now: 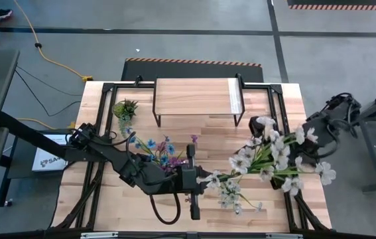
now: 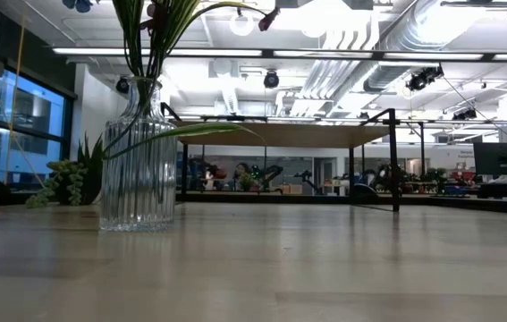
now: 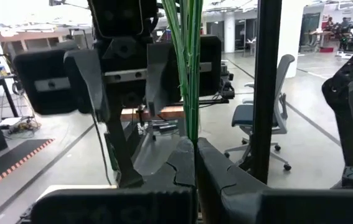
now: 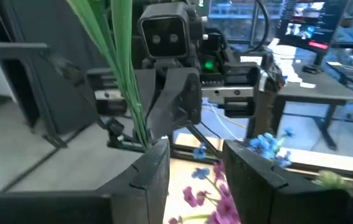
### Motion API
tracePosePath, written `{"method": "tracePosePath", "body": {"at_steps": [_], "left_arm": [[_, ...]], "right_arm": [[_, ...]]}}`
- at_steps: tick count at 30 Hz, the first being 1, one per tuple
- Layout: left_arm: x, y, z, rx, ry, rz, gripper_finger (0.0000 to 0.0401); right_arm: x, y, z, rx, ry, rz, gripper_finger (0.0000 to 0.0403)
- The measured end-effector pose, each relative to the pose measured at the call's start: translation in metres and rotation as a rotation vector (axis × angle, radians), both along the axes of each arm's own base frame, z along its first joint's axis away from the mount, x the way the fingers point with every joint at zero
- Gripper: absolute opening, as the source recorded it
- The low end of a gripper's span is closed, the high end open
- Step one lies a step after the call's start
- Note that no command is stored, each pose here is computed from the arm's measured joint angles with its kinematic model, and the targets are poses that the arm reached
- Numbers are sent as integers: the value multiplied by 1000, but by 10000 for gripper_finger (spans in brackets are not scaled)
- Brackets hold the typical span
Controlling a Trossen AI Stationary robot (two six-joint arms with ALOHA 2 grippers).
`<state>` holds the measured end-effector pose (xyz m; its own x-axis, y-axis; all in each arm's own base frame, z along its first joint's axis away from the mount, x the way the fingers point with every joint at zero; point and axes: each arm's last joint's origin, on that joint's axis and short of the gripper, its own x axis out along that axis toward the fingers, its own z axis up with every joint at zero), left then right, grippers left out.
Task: Pick and place flowers into a vace then onto a shelf
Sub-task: Put the white flowers into the right transparent vase
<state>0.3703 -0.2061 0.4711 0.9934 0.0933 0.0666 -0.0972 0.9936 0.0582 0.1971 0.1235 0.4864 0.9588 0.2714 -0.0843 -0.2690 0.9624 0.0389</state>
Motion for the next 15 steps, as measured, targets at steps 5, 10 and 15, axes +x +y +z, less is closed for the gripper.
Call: {"method": "tracePosePath", "body": {"at_steps": [5, 10, 15], "left_arm": [[0, 0, 0, 15, 2, 7, 30], [2, 4, -1, 20, 7, 20, 30], [4, 8, 0, 16, 4, 25, 30]], "right_arm": [[9, -2, -7, 40, -11, 50, 140], [11, -2, -6, 63, -28, 89, 140], [11, -2, -4, 65, -42, 100, 140]]}}
